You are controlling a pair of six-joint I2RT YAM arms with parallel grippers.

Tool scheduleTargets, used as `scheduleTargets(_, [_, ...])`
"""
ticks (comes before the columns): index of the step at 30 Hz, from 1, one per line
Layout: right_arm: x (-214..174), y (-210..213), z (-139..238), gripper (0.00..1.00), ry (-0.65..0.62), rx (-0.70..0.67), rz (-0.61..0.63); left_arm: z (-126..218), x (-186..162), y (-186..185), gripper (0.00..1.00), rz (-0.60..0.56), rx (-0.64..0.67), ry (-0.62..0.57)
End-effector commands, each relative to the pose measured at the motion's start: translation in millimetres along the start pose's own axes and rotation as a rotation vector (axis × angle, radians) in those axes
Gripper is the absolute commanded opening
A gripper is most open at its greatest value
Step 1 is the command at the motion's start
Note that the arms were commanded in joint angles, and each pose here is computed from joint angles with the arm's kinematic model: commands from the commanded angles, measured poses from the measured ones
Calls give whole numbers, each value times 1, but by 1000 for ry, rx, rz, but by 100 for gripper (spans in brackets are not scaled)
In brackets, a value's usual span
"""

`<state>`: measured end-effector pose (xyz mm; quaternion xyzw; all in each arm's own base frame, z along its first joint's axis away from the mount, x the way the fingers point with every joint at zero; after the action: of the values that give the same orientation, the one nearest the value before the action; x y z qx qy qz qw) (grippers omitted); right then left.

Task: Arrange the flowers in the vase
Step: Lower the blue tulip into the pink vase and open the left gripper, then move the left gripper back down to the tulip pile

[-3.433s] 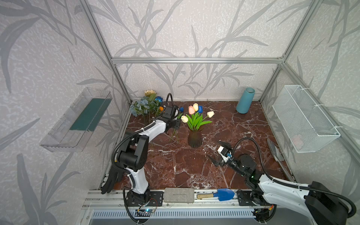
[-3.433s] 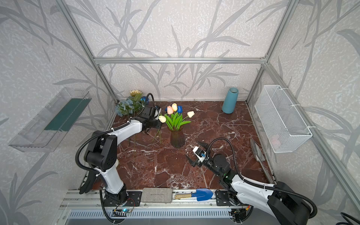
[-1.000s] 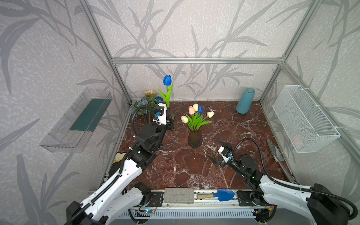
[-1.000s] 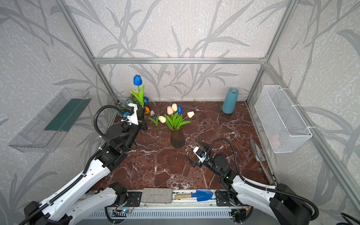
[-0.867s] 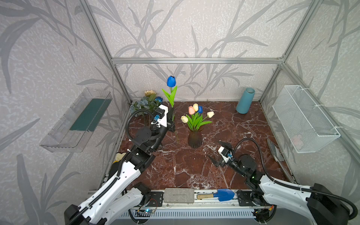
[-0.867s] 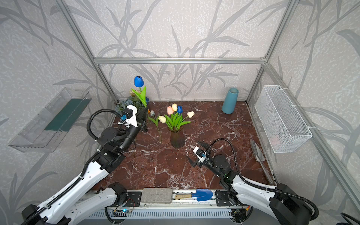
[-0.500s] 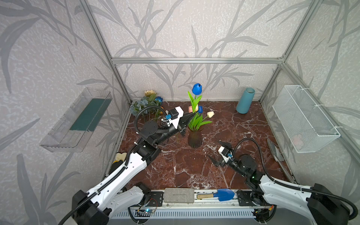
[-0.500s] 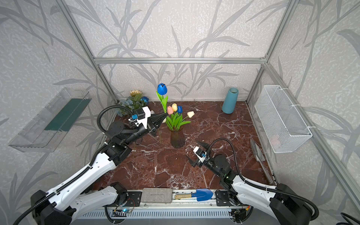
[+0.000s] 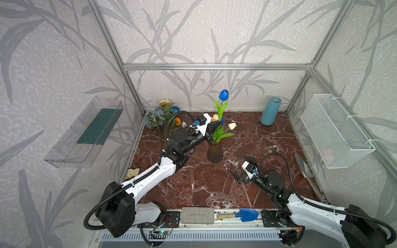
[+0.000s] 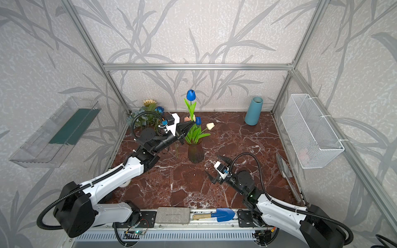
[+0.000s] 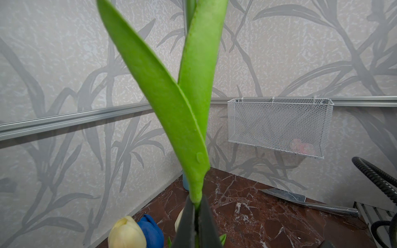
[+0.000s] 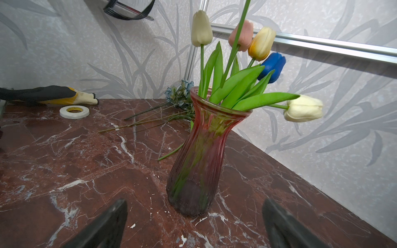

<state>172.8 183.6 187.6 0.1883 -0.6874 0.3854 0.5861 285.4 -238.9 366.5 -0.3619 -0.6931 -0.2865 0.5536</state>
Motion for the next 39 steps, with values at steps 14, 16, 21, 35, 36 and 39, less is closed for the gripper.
scheduleTargets(14, [6, -2, -5, 98, -21, -7, -2, 16, -33, 1, 32, 41, 55, 22])
scheduleTargets(16, [6, -2, -5, 98, -21, -6, -3, 20, -32, 2, 37, 38, 77, 22])
scheduleTargets(21, [7, -2, -5, 98, -21, -6, -4, 25, -29, 3, 39, 15, 103, 62])
scheduleTargets(35, [7, -1, -6, 98, -25, 3, -11, 77, 18, 37, 42, -3, 541, 112])
scheduleTargets(36, [7, -1, -6, 98, -26, 2, -12, 84, 15, 44, 44, 13, 619, 115])
scheduleTargets(39, [7, -1, -6, 98, -27, 2, -12, 105, -2, 68, 46, 80, 805, 166])
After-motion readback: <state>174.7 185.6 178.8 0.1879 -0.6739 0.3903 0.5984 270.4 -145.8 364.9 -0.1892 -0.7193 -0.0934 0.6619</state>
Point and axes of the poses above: each gripper's point midway between its finger pads, its own z axis back along the fingers, its own y axis along the line the jaws close on, x = y × z, the point moved 6 cm from there along z, back along the fingers, and after that the axes turned 4 degrees about z, right-handed, at the moved point
